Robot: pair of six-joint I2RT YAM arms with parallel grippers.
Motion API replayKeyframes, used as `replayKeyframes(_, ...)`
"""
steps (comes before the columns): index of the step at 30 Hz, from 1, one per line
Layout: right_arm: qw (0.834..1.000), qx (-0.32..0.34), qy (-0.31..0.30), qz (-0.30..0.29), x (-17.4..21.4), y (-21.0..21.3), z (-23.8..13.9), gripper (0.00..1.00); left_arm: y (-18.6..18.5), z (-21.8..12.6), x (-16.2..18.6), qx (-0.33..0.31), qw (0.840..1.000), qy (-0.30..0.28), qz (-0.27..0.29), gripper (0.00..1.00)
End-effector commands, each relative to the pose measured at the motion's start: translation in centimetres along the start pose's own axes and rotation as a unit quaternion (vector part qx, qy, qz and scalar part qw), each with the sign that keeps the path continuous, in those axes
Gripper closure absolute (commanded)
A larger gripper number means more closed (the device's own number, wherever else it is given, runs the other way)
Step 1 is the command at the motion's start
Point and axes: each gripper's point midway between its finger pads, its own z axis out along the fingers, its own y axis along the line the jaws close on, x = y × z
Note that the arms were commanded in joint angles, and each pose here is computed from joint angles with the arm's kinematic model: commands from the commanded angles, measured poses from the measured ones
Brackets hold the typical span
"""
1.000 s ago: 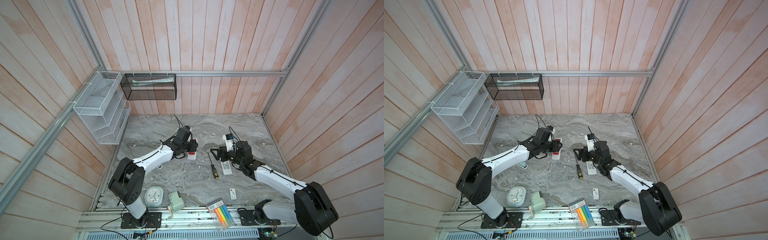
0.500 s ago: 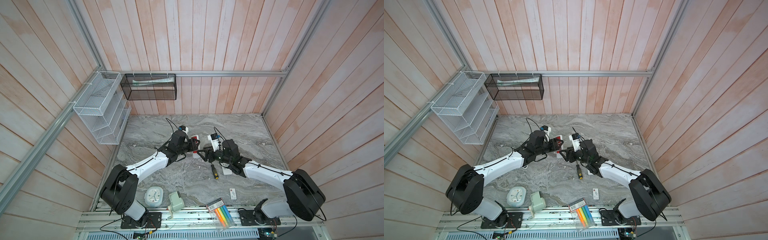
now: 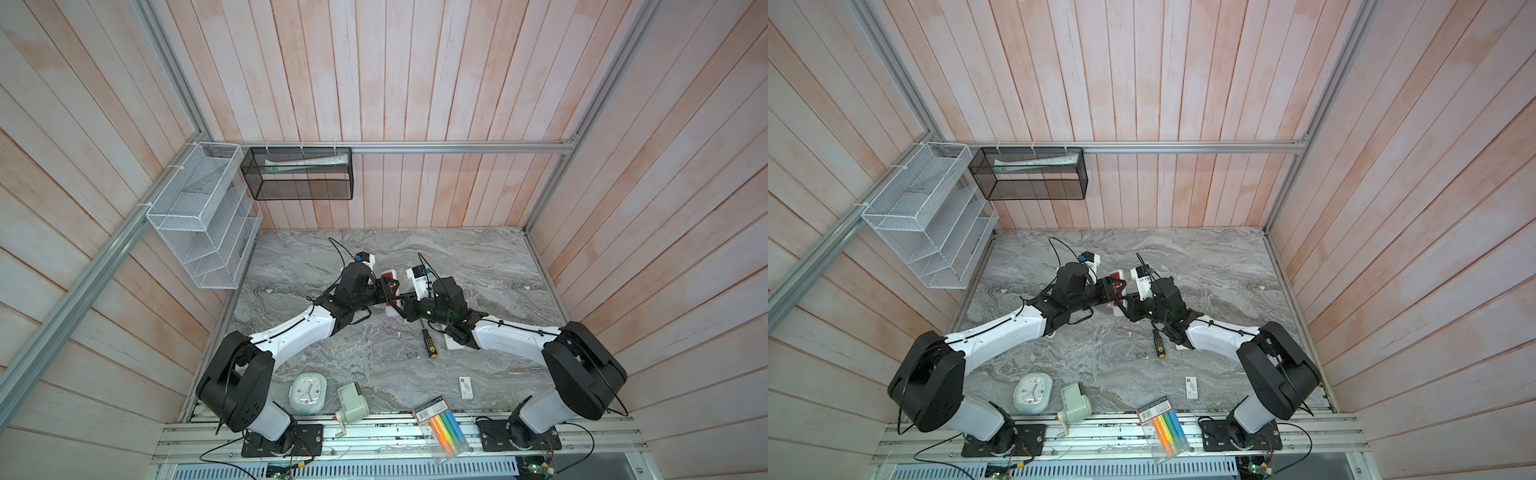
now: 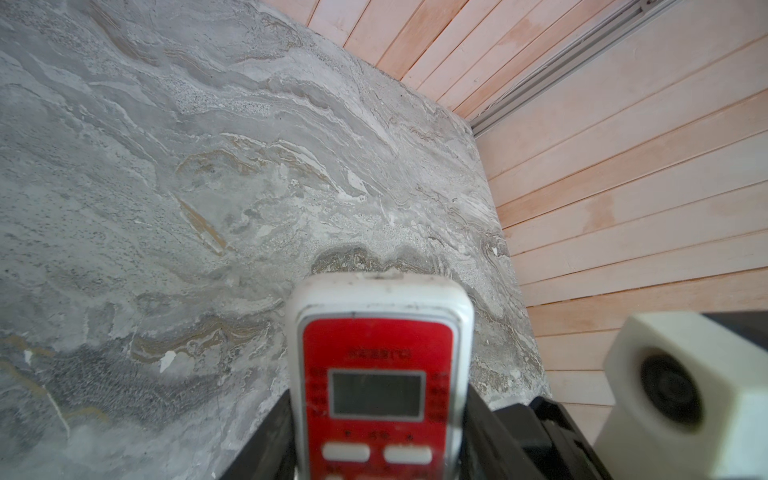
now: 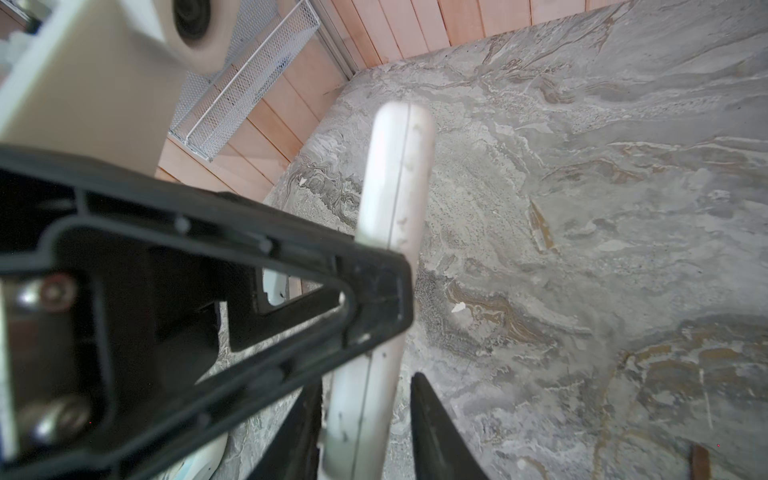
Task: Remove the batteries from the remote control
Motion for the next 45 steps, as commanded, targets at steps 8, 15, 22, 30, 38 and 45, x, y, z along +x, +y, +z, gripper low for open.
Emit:
replayKeyframes(8, 1.0, -0.008, -0.012, -0.017, -0.8, 0.8, 1.0, 0.94, -1.1, -0.8, -1.1, 0.016, 1.0, -0.022, -0.001, 0.56)
replayKeyframes(15, 0.995, 0.041, -0.013, -0.093, -0.3, -0.3, 0.7, 0.98, -1.3, -1.5, -1.7, 0.002, 1.0, -0.017, 0.0, 0.0)
replayKeyframes(22, 0.951, 0.165, -0.029, -0.261, -0.4, -2.4, -0.9, 0.98, -1.1, -5.4, -3.7, 0.012, 1.0, -0.017, -0.006, 0.0)
replayKeyframes(30, 0.859, 0.253, -0.071, -0.44, -1.1, -1.6, -3.3, 0.97, 0.6, -8.6, -3.9, 0.032, 0.998, -0.004, -0.055, 0.0)
replayKeyframes(38, 0.766, 0.324, -0.096, -0.547, -1.5, -0.3, -3.8, 0.97, 0.5, -8.2, -3.3, 0.047, 0.997, 0.02, -0.062, 0.0)
replayKeyframes(45, 0.709, 0.351, -0.119, -0.601, -2.0, 1.0, -4.2, 0.98, 0.4, -7.6, -2.4, 0.08, 0.992, 0.039, -0.087, 0.0)
